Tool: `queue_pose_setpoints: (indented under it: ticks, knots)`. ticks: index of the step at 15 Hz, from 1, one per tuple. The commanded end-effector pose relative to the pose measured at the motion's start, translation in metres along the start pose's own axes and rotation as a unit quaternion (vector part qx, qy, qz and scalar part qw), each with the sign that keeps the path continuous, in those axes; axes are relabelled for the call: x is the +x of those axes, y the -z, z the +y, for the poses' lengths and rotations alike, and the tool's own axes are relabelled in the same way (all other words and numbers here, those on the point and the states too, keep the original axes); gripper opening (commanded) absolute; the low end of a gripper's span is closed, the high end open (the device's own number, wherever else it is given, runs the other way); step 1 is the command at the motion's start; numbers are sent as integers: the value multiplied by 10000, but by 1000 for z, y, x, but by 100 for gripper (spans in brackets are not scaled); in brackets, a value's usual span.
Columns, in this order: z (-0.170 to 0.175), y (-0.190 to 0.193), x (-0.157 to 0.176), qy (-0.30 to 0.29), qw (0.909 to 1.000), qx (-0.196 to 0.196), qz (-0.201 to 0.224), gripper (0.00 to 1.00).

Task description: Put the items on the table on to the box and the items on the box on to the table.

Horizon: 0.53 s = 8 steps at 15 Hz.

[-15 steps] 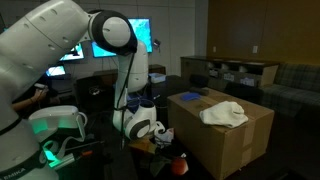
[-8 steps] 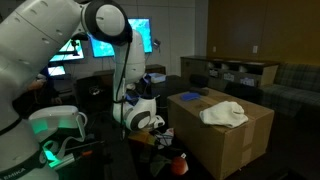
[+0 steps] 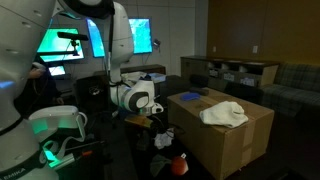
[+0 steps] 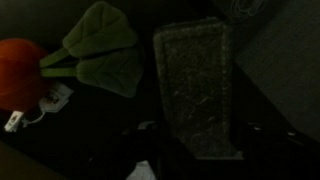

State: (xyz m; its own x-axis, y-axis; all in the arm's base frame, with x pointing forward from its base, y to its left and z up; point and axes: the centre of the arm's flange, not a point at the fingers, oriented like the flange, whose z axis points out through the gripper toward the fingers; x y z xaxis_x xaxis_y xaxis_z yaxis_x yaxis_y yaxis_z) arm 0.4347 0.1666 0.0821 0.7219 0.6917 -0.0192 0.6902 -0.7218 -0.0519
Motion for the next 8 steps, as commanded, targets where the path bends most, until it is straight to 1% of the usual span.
queue_pose_setpoints:
  ticks: [1,4,8]
  knots:
    - [-2,64,-3,-485,9985,-256,-36,36]
    - [9,111,4,-970,9941,-449,163,36]
    - [23,174,18,-1480,9838,-823,583,36]
